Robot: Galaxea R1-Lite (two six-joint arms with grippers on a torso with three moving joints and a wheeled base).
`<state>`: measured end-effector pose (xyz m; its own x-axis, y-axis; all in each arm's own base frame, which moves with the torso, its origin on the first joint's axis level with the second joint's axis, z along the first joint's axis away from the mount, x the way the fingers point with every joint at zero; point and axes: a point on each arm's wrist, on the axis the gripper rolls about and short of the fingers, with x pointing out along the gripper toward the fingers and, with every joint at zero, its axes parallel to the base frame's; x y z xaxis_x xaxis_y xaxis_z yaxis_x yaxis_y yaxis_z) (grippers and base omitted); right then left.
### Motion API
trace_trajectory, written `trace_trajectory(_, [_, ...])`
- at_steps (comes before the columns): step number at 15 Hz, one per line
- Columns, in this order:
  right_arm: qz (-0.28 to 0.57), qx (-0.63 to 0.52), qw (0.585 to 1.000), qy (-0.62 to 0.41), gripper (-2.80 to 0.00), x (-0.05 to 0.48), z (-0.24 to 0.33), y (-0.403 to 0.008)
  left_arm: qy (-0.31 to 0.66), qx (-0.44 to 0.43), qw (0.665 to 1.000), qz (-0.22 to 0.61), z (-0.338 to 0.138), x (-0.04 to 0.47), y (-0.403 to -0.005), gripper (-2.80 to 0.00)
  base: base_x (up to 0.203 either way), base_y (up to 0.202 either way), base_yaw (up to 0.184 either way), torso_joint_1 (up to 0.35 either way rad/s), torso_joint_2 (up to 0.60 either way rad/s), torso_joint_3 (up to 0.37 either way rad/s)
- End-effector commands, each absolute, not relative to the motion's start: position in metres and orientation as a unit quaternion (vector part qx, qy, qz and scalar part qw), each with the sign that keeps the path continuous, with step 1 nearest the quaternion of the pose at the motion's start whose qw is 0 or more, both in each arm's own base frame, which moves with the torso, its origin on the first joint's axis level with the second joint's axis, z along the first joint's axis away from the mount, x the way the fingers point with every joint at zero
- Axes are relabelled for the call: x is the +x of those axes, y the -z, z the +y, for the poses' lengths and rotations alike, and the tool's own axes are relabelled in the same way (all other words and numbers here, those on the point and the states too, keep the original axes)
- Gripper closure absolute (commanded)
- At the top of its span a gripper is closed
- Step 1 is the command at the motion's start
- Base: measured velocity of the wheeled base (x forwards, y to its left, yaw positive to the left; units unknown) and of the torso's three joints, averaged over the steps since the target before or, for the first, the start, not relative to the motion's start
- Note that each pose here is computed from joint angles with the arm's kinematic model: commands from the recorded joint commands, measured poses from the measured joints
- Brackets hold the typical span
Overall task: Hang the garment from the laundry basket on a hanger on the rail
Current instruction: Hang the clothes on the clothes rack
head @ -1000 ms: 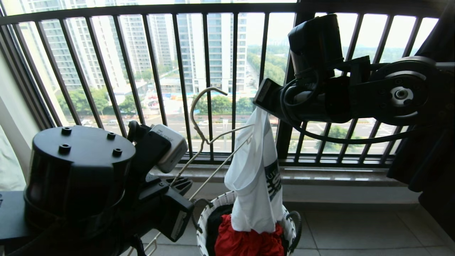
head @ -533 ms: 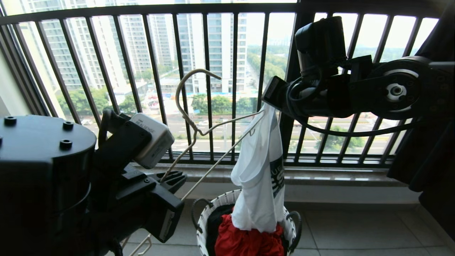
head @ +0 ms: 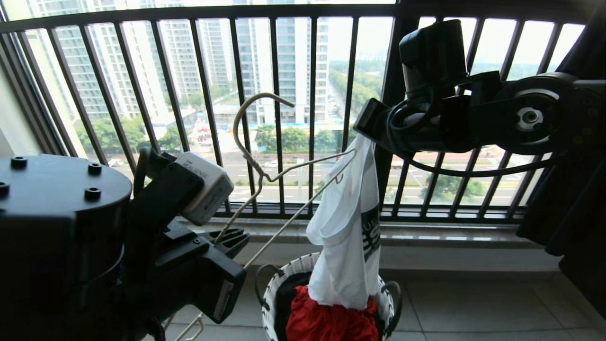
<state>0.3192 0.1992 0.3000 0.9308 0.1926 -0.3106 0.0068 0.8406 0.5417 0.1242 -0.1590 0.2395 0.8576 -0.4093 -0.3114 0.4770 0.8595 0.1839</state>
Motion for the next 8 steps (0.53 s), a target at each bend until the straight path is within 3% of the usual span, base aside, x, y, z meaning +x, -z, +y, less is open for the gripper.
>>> trace_trajectory(1, [0.181, 0.28, 0.941, -0.055, 0.0, 0.314, 0.202, -0.302, 0.229, 0.137, 0.953, 0.145, -0.166, 0.129, -0.232, 0.0, 0.0, 0.0, 0.0, 0.0, 0.0, 0.0])
trace_trajectory(8, [0.196, 0.276, 0.937, -0.084, 0.0, 0.297, 0.222, -0.299, 0.232, 0.133, 0.951, 0.157, -0.171, 0.132, -0.227, 0.0, 0.0, 0.0, 0.0, 0.0, 0.0, 0.0])
